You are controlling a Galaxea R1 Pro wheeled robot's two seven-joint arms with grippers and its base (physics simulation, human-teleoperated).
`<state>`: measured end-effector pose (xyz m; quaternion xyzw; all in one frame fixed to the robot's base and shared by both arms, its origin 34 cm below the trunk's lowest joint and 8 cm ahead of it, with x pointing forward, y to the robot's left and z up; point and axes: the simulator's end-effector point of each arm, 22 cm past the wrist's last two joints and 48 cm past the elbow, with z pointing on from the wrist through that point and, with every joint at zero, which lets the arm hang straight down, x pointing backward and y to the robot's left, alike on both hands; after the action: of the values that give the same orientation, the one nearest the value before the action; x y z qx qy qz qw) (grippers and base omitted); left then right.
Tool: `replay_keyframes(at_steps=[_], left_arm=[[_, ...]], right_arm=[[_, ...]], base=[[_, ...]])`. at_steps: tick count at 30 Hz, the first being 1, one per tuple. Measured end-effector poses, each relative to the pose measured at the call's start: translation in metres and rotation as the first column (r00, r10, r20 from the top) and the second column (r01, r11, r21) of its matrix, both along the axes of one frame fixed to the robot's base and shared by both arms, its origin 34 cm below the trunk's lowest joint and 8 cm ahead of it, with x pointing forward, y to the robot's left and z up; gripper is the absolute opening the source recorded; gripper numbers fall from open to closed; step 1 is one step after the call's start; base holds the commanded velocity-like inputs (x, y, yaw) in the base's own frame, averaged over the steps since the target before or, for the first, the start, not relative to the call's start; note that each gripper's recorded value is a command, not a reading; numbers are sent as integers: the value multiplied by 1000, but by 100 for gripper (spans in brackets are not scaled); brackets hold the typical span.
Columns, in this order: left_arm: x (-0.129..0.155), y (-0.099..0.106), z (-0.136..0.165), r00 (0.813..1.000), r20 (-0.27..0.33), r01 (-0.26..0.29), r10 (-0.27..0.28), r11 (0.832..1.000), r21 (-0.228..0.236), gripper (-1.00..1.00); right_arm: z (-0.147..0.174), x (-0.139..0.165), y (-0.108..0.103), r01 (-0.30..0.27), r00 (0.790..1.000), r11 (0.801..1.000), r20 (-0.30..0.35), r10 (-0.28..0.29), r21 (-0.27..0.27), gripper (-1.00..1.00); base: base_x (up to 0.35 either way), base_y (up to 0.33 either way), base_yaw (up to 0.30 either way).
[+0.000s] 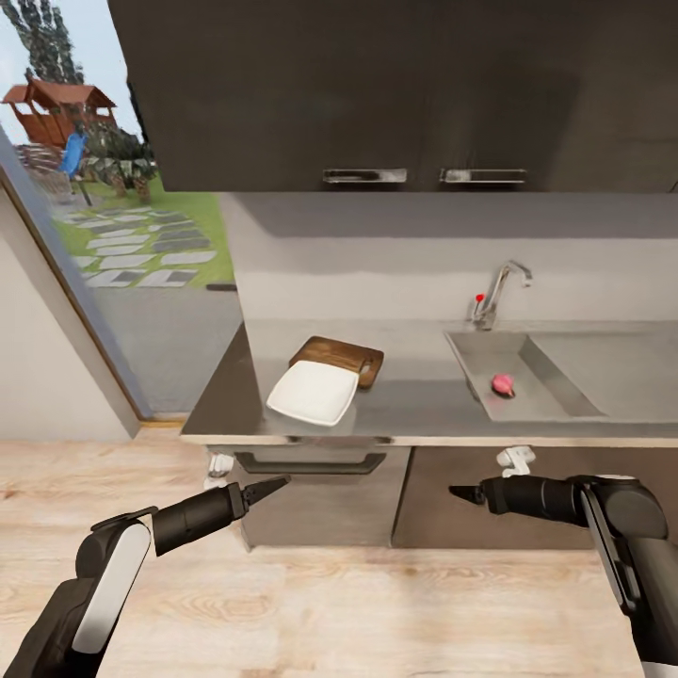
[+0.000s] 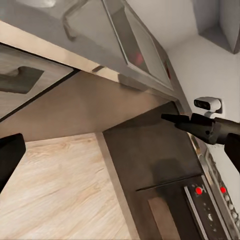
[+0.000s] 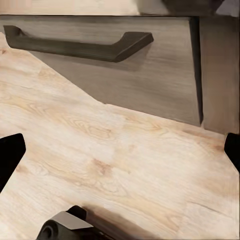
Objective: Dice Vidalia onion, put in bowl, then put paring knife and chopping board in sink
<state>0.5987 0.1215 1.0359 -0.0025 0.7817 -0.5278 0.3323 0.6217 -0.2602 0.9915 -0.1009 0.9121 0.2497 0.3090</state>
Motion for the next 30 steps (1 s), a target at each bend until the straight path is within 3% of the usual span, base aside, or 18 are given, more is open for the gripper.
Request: replay_keyframes(at_steps=[4,15,20,24,26,30], left_arm=[[0,0,0,1000,0,0,0,1000,0,100],[0,1,1,1000,4,0,0,1000,-4,100],[0,3,4,1000,14,4,-4,1000,-2,100],[1,12,8,999,37,5,-6,1000,23,100],[5,24,22,996,86,20,-23,999,35,100],[11,35,46,983,182,29,-31,1000,11,100]], right_arm=[[-2,3,-7,25,1000,999,3,-25,-26,100],[11,6,7,-11,999,1000,50,11,12,100],[25,17,7,-49,986,998,161,53,-24,100],[60,45,14,-55,966,998,251,58,-21,100],[90,66,26,-63,948,998,314,59,3,100],[136,92,42,-71,920,997,390,50,38,100]], base=[[226,-281,5],[68,-79,0],[2,-2,0],[0,0,0],[0,0,0],[0,0,0]])
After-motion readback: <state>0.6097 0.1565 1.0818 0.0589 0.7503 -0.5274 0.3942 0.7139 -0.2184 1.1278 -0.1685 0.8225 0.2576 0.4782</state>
